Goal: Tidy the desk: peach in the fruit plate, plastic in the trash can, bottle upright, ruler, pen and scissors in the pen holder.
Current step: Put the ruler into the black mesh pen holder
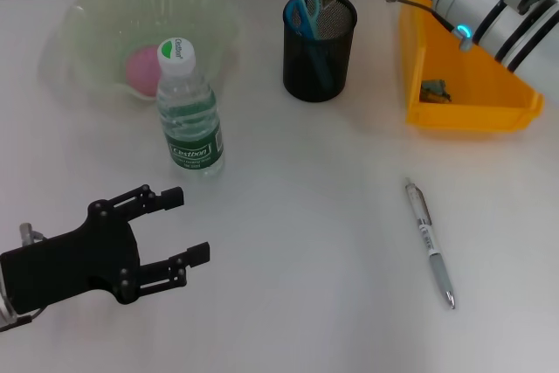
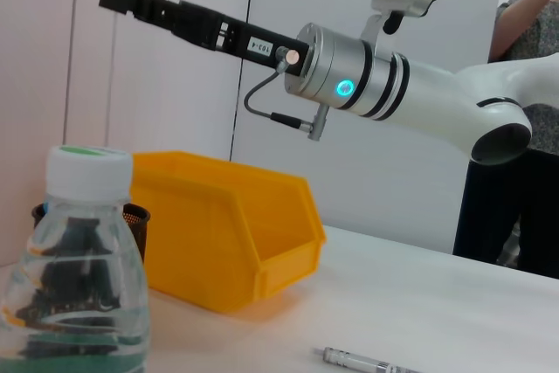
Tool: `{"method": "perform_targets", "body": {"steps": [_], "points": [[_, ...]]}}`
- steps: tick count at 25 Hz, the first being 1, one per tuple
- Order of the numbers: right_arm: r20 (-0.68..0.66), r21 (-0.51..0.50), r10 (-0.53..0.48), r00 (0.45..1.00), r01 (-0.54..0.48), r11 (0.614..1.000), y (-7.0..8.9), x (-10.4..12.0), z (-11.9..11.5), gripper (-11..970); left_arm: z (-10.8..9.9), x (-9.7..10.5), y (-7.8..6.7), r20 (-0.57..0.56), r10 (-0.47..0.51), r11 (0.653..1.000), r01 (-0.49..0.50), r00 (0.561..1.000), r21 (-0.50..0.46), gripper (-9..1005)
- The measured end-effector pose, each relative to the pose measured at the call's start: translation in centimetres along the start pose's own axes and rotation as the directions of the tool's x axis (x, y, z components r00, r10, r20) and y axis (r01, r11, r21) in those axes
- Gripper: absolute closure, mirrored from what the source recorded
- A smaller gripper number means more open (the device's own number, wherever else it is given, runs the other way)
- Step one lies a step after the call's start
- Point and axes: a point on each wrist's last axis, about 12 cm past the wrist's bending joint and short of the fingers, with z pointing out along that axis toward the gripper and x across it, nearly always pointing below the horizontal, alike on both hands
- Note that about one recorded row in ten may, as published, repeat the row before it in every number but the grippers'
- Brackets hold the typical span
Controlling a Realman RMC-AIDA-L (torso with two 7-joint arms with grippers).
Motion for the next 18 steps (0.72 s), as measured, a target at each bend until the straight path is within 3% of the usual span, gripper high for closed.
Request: {"method": "perform_targets", "body": {"steps": [18], "points": [[-0.068, 0.007, 0.081, 0.994, -0.080, 0.997, 0.5, 1.5, -0.2, 560, -0.1, 0.1, -0.1, 0.000, -0.001, 1.000, 0.001, 1.000, -0.001, 192]]}}
